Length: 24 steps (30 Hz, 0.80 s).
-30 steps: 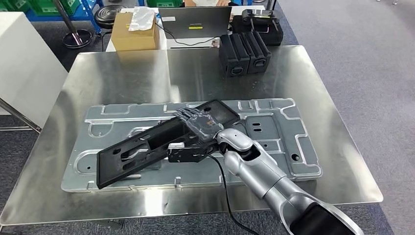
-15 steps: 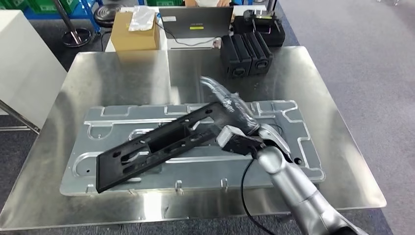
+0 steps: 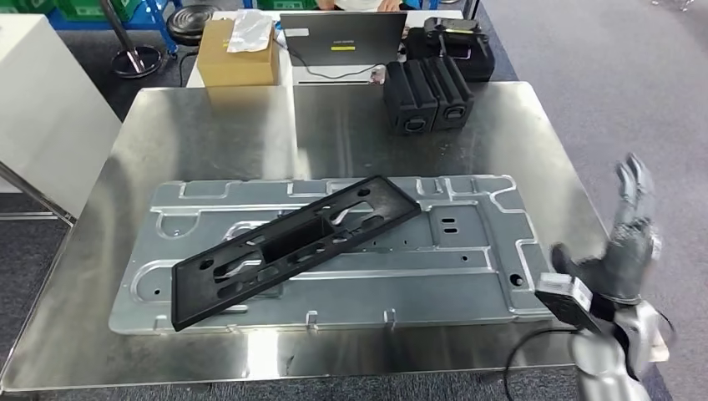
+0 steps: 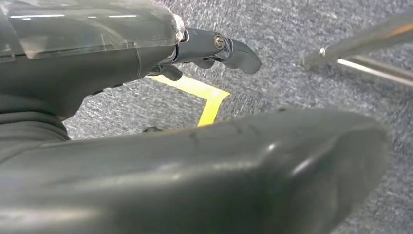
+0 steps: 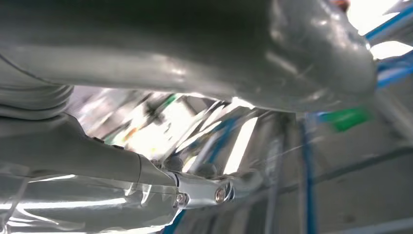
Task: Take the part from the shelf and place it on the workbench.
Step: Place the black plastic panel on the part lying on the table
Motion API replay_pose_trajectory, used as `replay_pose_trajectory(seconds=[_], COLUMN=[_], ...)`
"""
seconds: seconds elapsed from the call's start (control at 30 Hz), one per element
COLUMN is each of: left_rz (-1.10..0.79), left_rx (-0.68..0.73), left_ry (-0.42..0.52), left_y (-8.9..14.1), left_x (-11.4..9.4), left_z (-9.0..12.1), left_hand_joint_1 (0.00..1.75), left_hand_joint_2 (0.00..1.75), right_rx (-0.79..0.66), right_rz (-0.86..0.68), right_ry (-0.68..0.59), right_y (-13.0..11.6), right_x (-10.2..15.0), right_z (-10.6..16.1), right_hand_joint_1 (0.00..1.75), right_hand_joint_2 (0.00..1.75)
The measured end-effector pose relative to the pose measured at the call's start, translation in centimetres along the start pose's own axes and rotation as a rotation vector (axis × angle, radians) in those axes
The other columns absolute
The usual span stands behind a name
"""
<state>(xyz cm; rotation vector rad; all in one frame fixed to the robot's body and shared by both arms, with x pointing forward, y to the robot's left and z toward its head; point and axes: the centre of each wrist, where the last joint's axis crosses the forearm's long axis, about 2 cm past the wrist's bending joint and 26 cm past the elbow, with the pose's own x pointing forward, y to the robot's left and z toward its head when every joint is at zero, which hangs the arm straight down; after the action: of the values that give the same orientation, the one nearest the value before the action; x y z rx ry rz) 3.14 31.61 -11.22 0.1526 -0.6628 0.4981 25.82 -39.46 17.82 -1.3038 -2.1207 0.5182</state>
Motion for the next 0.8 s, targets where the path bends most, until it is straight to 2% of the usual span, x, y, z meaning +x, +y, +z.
replay_pose_trajectory(seconds=[0.17,0.33,0.6,0.8], left_rz=[0.003,0.005,0.002,0.008], left_rx=[0.000,0.002,-0.002,-0.015], left_ry=[-0.001,-0.004,-0.013,-0.010], left_y=[-0.1,-0.2,-0.4,-0.8], left_x=[0.0,0.1,0.4,0.3], left_z=[0.0,-0.1,-0.2,-0.2], left_hand_joint_1=[0.00,0.00,0.00,0.00], left_hand_joint_2=[0.00,0.00,0.00,0.00], right_rx=[0.057,0.107,0.160,0.227], right_rz=[0.225,0.349,0.476,0.512], right_ry=[0.107,0.158,0.226,0.328], right_y=[-3.8,-5.8,-7.2,-7.6], right_x=[-2.9,-4.2,-5.2,-6.4], right_z=[4.4,6.7,9.2,12.0], right_hand_joint_1=[0.00,0.00,0.00,0.00], right_hand_joint_2=[0.00,0.00,0.00,0.00])
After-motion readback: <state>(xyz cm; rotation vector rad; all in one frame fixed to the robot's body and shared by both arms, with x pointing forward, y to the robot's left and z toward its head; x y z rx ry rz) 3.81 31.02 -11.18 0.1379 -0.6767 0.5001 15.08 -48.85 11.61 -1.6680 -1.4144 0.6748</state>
